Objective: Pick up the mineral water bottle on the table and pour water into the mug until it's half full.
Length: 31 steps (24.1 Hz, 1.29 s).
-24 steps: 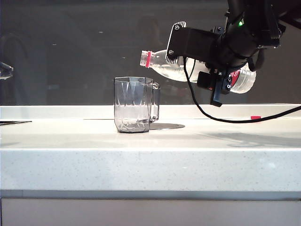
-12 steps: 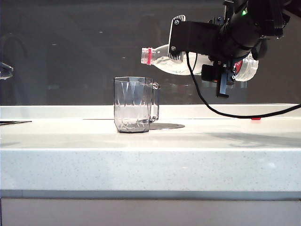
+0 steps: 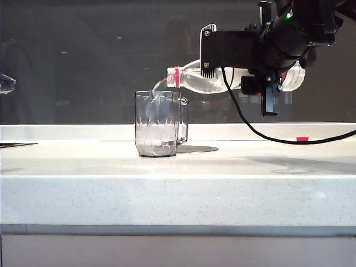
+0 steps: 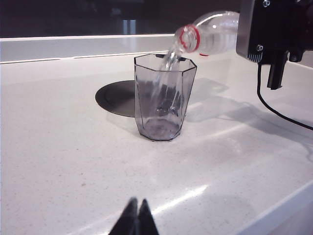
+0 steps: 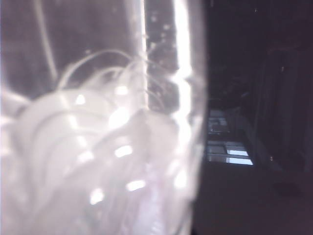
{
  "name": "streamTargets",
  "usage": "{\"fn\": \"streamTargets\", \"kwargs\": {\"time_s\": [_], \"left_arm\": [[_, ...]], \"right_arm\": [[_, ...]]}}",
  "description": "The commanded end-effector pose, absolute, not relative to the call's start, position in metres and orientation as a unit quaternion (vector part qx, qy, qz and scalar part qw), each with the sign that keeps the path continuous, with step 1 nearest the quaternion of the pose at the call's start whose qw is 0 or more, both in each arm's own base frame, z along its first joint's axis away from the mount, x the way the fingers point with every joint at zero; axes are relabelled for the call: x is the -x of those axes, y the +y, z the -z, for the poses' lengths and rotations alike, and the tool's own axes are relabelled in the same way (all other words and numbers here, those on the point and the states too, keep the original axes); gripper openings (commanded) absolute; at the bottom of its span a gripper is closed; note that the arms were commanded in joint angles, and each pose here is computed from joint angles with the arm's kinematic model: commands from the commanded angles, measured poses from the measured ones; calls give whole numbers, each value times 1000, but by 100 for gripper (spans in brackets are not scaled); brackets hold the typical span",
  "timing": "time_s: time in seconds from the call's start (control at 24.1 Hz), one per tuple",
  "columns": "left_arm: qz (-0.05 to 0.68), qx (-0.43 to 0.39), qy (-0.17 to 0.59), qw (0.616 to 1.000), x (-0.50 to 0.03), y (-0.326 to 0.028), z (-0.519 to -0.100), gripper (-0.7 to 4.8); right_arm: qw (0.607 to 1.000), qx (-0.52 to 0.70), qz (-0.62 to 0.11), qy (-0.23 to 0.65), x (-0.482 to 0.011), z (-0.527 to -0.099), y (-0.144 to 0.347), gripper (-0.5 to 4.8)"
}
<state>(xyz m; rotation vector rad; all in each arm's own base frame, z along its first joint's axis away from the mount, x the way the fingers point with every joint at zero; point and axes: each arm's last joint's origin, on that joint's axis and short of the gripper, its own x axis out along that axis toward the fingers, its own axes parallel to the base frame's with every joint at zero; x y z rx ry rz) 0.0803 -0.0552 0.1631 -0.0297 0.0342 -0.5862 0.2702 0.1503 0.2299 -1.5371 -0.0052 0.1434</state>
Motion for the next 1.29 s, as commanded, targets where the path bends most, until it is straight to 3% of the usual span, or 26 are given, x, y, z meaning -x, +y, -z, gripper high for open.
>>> {"fn": "streamTargets", "kwargs": {"time_s": [0.04,1.29], "left_arm": [[290,15,13,957,-80,-55,-165,-4],[290,15,12,957,-80,-55,-165,-4]], "right_arm": [[730,682,-38,-29,-270,-243,150,154],[705,708,-34,-30,-270,-244,149,157]]}}
